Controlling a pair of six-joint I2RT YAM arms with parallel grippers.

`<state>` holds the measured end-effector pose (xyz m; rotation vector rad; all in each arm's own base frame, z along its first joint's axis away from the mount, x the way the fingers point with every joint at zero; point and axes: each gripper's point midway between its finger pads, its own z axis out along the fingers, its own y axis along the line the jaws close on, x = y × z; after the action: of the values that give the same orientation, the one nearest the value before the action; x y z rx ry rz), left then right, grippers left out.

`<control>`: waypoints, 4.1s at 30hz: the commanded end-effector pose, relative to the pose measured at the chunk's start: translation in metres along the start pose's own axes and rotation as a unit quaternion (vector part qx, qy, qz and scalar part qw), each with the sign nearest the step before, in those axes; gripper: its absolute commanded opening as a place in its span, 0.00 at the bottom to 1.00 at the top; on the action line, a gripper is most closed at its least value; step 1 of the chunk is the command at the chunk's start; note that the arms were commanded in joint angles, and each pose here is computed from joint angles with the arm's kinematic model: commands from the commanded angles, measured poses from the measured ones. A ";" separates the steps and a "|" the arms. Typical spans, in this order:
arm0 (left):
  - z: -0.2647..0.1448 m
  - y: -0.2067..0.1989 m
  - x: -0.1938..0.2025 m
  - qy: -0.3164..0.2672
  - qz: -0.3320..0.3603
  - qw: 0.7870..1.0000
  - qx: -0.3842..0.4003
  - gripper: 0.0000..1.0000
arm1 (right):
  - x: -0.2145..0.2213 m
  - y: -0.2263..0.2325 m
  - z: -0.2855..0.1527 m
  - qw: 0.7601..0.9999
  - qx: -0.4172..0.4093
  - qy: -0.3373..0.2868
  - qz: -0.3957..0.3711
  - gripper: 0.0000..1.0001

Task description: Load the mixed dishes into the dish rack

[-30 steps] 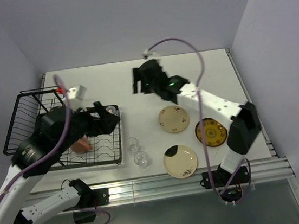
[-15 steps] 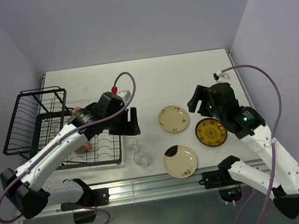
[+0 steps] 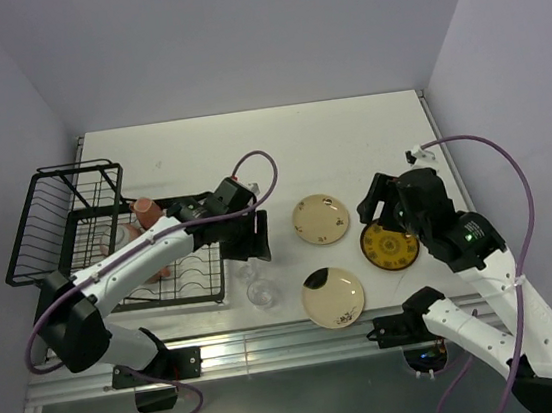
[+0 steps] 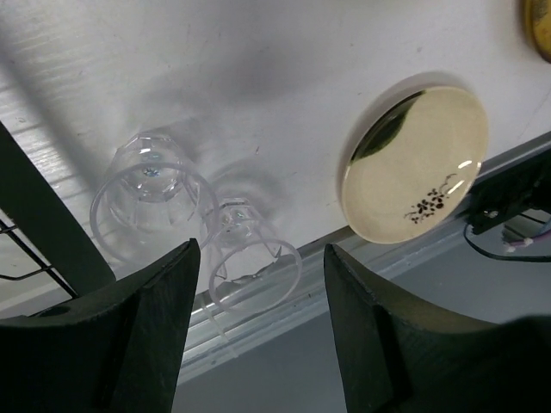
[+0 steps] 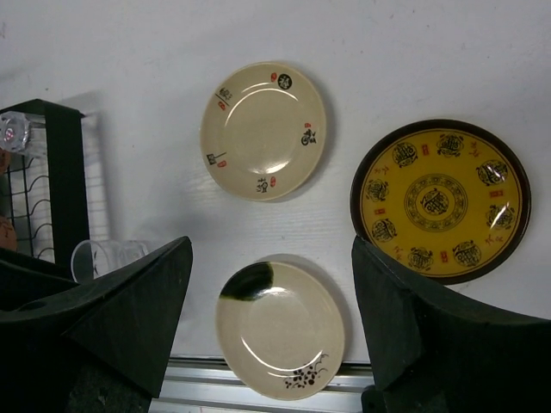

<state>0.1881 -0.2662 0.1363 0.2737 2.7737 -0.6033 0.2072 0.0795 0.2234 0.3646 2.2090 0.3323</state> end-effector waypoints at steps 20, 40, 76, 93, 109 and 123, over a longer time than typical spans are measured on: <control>0.069 0.025 0.000 0.001 -0.027 0.995 -0.092 0.59 | -0.023 -0.010 -0.022 0.998 0.008 -0.057 -0.014 0.82; -0.094 -0.099 -0.136 -0.209 -0.021 0.957 0.199 0.00 | 0.008 0.110 -0.035 0.954 -0.272 0.123 0.040 0.83; -0.281 -0.116 -0.120 -0.444 -0.092 0.743 0.493 0.00 | -0.096 0.287 -0.079 0.790 -0.551 0.110 0.246 0.61; -0.294 -0.024 -0.079 -0.513 -0.132 0.796 0.293 0.99 | -0.105 0.308 -0.020 0.880 -0.459 0.054 0.113 0.00; -0.309 0.062 -0.022 -0.529 -0.183 0.817 0.137 0.98 | 0.067 0.364 0.094 0.909 -0.311 0.057 -0.271 0.00; -0.302 0.054 -0.014 -0.505 -0.179 0.830 0.158 0.94 | 0.147 0.358 0.147 0.894 -0.248 0.060 -0.369 0.00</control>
<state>0.1476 -0.0865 0.3754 -0.4432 1.6861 -0.9131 0.2686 0.4730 0.1440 -0.8155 2.1945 0.5165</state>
